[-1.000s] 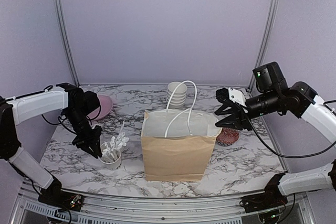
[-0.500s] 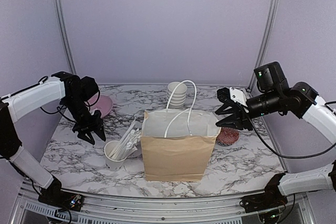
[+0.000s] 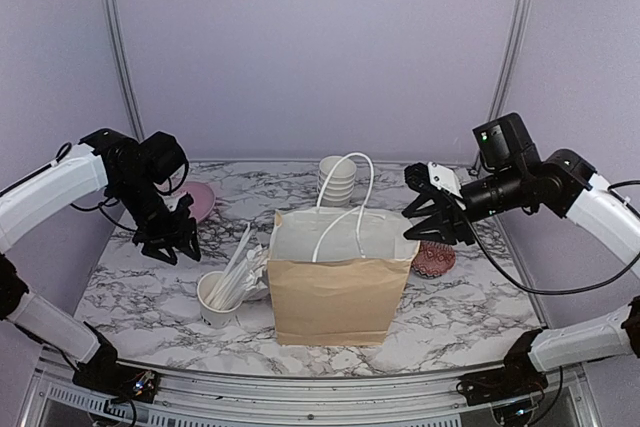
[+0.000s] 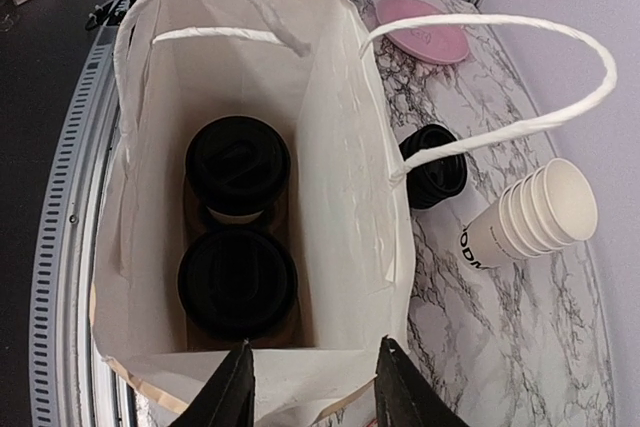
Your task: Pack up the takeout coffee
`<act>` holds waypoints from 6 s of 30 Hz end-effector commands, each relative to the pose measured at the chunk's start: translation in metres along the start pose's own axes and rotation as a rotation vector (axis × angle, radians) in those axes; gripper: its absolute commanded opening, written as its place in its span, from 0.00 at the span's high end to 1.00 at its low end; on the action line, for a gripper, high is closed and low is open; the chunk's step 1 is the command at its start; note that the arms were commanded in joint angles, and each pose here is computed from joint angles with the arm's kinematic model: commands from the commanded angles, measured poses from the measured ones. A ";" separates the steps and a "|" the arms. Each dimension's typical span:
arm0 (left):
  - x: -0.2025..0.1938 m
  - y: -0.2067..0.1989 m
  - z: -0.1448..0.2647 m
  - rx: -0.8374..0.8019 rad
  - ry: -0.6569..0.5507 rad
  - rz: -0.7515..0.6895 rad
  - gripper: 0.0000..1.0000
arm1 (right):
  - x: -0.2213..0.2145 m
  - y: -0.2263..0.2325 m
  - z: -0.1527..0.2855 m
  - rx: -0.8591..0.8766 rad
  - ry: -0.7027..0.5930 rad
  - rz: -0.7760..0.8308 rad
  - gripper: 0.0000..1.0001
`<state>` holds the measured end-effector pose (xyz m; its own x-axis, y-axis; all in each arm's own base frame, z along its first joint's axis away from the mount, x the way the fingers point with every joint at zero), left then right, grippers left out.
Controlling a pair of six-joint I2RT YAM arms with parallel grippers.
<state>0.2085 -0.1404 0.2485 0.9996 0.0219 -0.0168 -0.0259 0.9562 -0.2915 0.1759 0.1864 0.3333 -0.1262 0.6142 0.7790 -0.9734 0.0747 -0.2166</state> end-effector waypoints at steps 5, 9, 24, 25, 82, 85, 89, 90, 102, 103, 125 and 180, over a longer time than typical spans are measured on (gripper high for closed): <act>-0.021 -0.020 -0.011 0.077 -0.040 -0.050 0.41 | 0.012 -0.006 0.003 0.008 -0.029 -0.007 0.60; -0.018 -0.020 -0.022 0.129 -0.044 -0.045 0.42 | 0.012 -0.006 0.002 0.013 -0.031 -0.008 0.60; -0.004 -0.023 -0.062 0.167 -0.006 -0.061 0.80 | 0.012 -0.004 0.005 0.002 -0.029 -0.010 0.60; -0.003 -0.023 -0.063 0.170 -0.007 -0.065 0.82 | 0.012 -0.004 0.006 0.003 -0.028 -0.010 0.60; 0.105 -0.030 0.092 -0.187 -0.847 -0.388 0.50 | -0.041 -0.048 0.022 -0.252 0.080 -0.228 0.32; 0.096 -0.045 0.088 -0.196 -0.891 -0.458 0.50 | -0.041 -0.049 0.023 -0.254 0.079 -0.233 0.32; 0.103 -0.052 0.075 -0.107 -0.888 -0.457 0.52 | -0.042 -0.049 0.022 -0.247 0.078 -0.239 0.32; 0.106 -0.052 0.071 -0.097 -0.880 -0.452 0.53 | -0.042 -0.049 0.022 -0.245 0.079 -0.240 0.32; 0.125 -0.051 0.048 -0.018 -0.829 -0.426 0.66 | -0.046 -0.048 0.020 -0.241 0.083 -0.243 0.32; 0.126 -0.052 0.047 -0.018 -0.827 -0.424 0.65 | -0.046 -0.048 0.020 -0.241 0.083 -0.242 0.33; 0.082 -0.056 0.136 0.030 -0.963 -0.402 1.00 | -0.049 -0.052 0.016 -0.240 0.098 -0.246 0.33; -0.022 -0.231 0.092 -0.552 -0.884 -0.674 0.56 | -0.057 -0.061 0.012 -0.276 0.163 -0.252 0.34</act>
<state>0.1988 -0.3729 0.3556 0.5762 -0.0896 0.8124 0.7222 0.5213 -0.4547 0.2398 0.1404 0.2974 0.1945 0.6717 0.7148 -0.8924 0.4237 -0.1553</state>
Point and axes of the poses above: each gripper's point midway between its finger pads, its own z axis back along the fingers, its own y axis along the line the jaws close on, x = y × z, the point moved 8 cm from there along z, back along the fingers, and after that the axes turned 2 degrees about z, right-handed, at the moved point
